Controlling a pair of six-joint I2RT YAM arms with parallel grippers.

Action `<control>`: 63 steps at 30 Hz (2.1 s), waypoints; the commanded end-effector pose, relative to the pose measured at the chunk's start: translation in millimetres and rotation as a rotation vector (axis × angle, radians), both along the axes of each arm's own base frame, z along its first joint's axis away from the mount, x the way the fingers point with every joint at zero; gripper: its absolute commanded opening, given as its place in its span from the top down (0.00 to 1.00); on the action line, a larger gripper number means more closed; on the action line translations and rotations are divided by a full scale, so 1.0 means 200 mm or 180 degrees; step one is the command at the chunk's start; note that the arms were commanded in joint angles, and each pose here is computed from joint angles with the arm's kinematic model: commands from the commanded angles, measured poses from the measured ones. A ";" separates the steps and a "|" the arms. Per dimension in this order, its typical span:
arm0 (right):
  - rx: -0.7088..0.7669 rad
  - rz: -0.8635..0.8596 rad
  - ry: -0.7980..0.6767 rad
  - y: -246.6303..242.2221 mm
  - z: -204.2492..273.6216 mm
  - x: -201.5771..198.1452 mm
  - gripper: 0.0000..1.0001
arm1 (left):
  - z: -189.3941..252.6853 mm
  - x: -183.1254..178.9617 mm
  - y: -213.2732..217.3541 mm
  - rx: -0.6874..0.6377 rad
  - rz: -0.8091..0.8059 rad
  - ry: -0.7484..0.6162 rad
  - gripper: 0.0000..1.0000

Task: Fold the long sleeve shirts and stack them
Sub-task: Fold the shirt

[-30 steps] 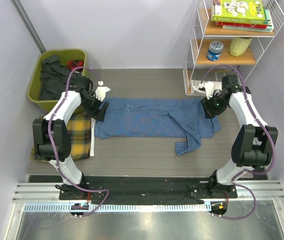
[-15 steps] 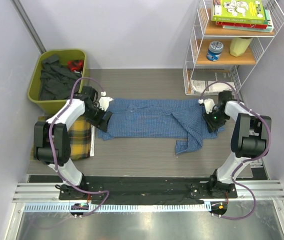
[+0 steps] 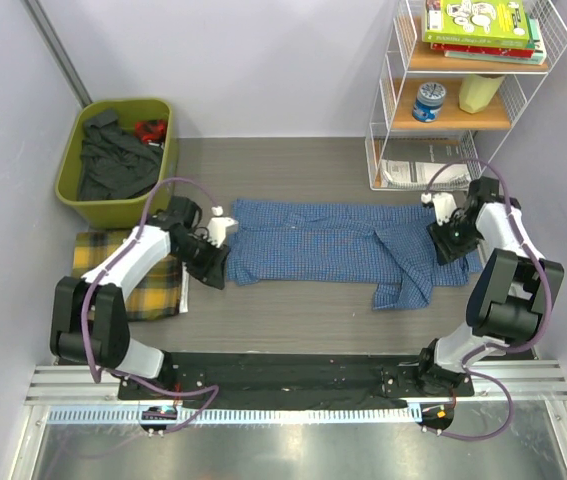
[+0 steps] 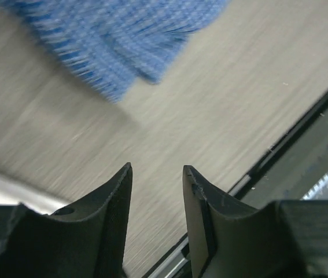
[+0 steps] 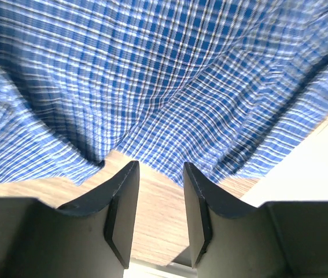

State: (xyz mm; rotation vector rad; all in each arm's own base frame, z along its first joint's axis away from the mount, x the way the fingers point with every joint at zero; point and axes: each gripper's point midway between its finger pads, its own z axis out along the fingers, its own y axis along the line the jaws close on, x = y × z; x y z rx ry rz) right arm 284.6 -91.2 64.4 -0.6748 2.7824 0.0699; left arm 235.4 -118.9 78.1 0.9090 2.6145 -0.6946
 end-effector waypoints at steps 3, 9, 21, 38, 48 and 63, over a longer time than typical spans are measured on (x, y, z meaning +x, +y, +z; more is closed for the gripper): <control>0.0001 -0.0015 0.0017 0.00 0.06 -0.01 0.58 | 0.01 0.01 -0.21 -0.0060 -0.0196 0.0079 0.59; -0.0037 -0.0105 0.0176 -0.03 -0.06 -0.02 0.59 | -0.09 0.08 -0.25 0.0002 0.0164 0.0424 0.59; -0.0142 -0.0140 0.0447 -0.07 -0.26 -0.04 0.59 | -0.26 0.08 -0.24 0.0232 0.0334 0.0354 0.56; -0.0255 -0.0119 0.0463 -0.11 -0.28 -0.01 0.59 | -0.26 0.14 -0.34 0.0064 0.0247 0.0354 0.61; -0.0265 -0.0116 0.0481 -0.12 -0.30 -0.01 0.59 | -0.27 0.13 -0.26 0.0335 0.0167 0.0435 1.00; -0.0285 -0.0002 0.0401 -0.12 -0.24 -0.01 0.58 | -0.07 0.04 0.16 0.1439 -0.0700 -0.0045 0.63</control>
